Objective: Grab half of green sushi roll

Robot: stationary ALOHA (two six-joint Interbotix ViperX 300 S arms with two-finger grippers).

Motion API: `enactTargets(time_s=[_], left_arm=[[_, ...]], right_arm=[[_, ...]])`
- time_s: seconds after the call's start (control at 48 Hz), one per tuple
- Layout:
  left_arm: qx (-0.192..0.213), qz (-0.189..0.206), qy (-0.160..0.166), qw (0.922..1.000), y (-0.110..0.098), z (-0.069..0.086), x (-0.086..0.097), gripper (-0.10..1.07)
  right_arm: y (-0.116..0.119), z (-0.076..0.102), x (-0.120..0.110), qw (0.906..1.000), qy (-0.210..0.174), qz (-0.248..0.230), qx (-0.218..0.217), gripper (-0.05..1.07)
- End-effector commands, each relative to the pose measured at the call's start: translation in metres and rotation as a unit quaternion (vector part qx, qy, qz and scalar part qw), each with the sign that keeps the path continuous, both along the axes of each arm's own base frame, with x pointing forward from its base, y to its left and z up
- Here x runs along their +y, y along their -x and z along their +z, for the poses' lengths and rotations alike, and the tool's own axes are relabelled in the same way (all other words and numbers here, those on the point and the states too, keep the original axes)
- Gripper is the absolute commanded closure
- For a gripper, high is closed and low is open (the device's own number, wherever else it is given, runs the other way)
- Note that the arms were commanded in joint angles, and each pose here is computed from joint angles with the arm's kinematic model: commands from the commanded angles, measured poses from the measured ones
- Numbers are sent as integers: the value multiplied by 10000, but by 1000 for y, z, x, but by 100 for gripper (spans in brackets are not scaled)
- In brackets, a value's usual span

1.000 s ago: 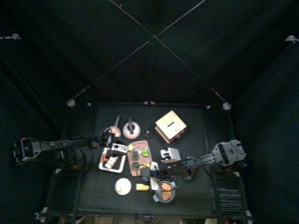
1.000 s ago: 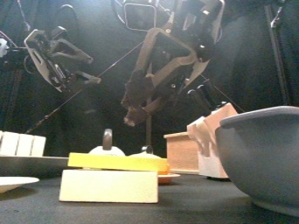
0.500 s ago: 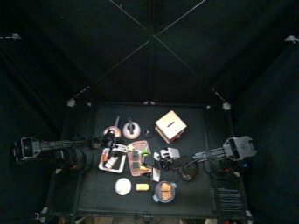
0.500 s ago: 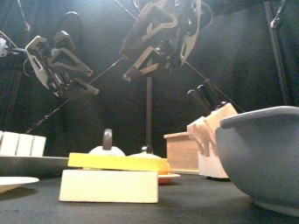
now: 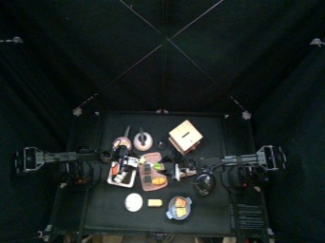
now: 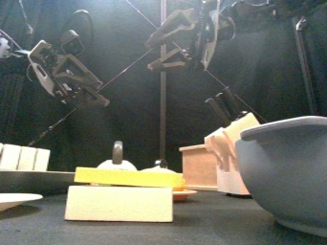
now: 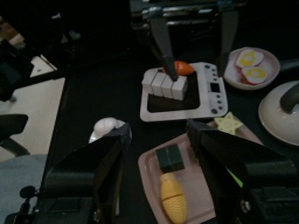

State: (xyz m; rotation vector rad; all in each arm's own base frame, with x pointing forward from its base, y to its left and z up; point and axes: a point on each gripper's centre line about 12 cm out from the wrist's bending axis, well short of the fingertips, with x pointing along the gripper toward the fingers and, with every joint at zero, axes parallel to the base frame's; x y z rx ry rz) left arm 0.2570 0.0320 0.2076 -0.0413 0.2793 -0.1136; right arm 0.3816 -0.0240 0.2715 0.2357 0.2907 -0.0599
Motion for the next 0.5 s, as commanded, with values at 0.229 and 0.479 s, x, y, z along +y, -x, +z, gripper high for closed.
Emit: enactTargets(time_s=[0.229, 0.479], left_arm=[[227, -139, -620, 9977, -11, 3, -10, 4], [902, 388, -913, 9910, -28, 8, -8, 4]], right_arm=[[33, 13, -12, 9977, 296, 55, -603, 14], [56, 2, -3, 9960, 326, 279, -783, 14]])
